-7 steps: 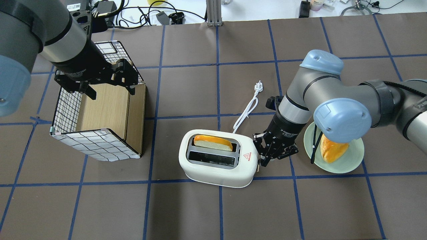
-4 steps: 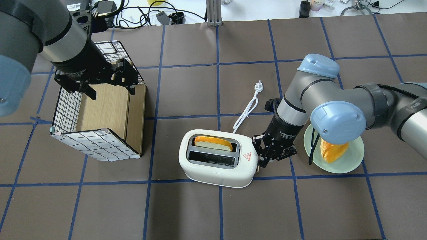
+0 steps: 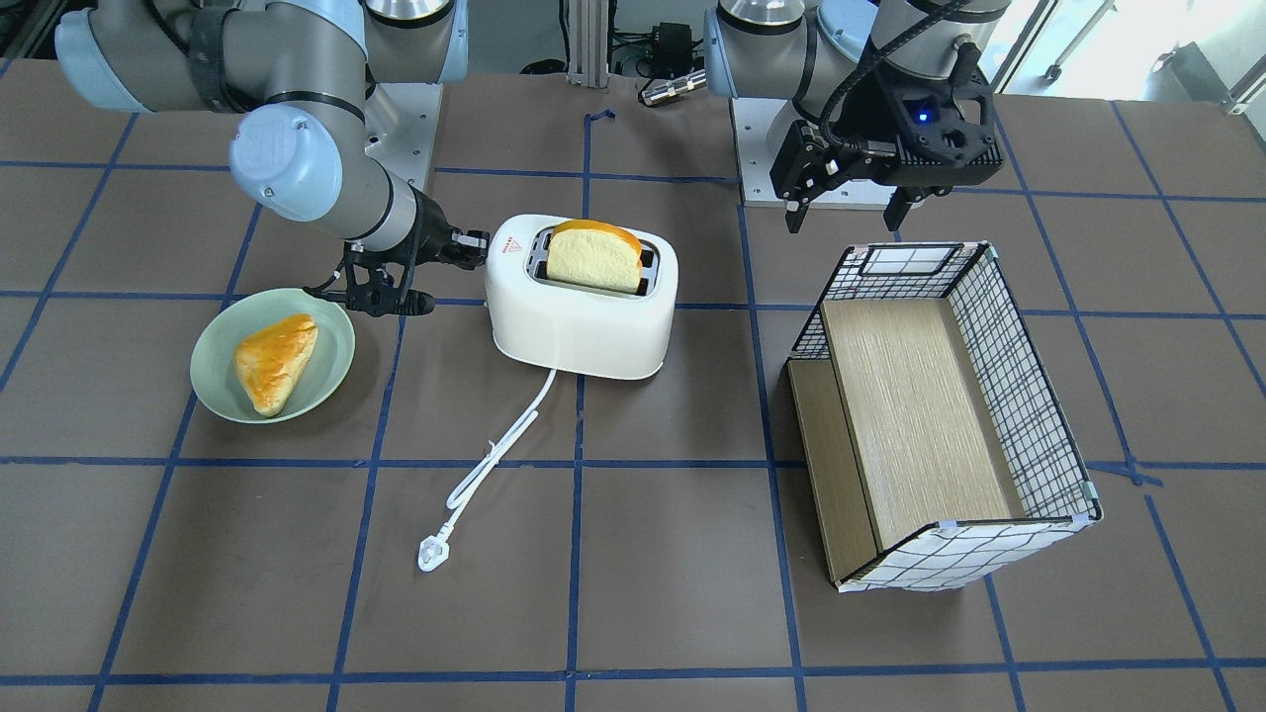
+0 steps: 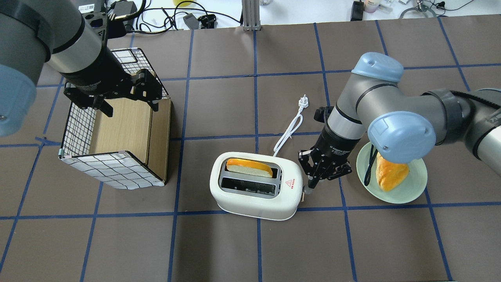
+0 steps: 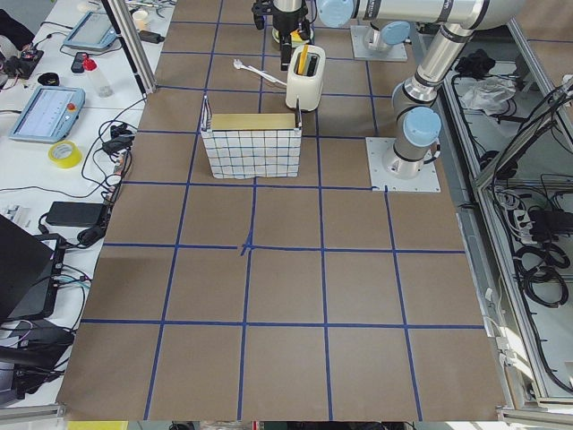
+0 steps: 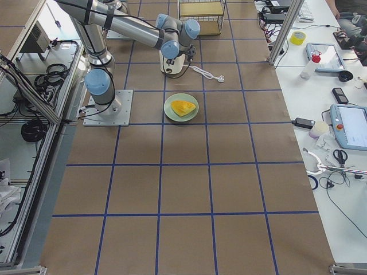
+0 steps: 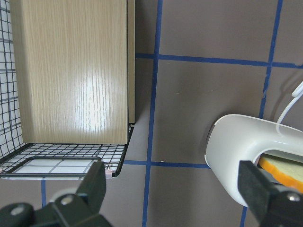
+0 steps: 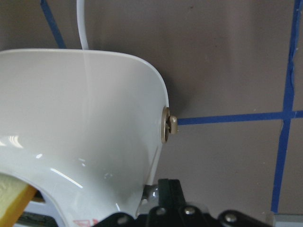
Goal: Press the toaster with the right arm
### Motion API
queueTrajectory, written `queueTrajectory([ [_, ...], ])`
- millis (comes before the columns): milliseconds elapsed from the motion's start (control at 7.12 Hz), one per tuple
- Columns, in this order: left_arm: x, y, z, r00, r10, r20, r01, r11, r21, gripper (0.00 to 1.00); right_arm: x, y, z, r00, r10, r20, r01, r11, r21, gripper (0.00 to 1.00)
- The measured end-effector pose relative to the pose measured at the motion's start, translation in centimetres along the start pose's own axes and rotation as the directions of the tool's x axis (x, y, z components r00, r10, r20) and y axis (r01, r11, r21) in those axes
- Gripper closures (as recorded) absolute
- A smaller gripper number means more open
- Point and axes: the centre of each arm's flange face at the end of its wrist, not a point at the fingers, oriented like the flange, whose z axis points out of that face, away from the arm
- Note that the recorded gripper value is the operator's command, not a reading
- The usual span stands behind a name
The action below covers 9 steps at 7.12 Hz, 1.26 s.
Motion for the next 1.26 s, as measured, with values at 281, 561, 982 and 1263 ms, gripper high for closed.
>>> queueTrajectory([
  [281, 0.0, 0.0, 0.0, 1.000, 0.000, 0.000, 0.000, 1.000, 0.000, 0.00, -0.8, 0.6, -5.3, 1.000, 0.005, -0.028, -0.002, 0.994, 0.112, 0.00],
  [561, 0.0, 0.0, 0.0, 1.000, 0.000, 0.000, 0.000, 1.000, 0.000, 0.00, -0.9, 0.9, -10.8, 0.993, 0.004, -0.121, 0.021, 0.979, 0.203, 0.00],
  [982, 0.0, 0.0, 0.0, 1.000, 0.000, 0.000, 0.000, 1.000, -0.001, 0.00, 0.7, 0.8, -19.1, 0.968, -0.066, -0.241, 0.139, 0.944, 0.299, 0.00],
  [1263, 0.0, 0.0, 0.0, 1.000, 0.000, 0.000, 0.000, 1.000, -0.001, 0.00, 2.1, 1.5, -22.9, 0.963, -0.080, -0.256, 0.157, 0.942, 0.297, 0.00],
])
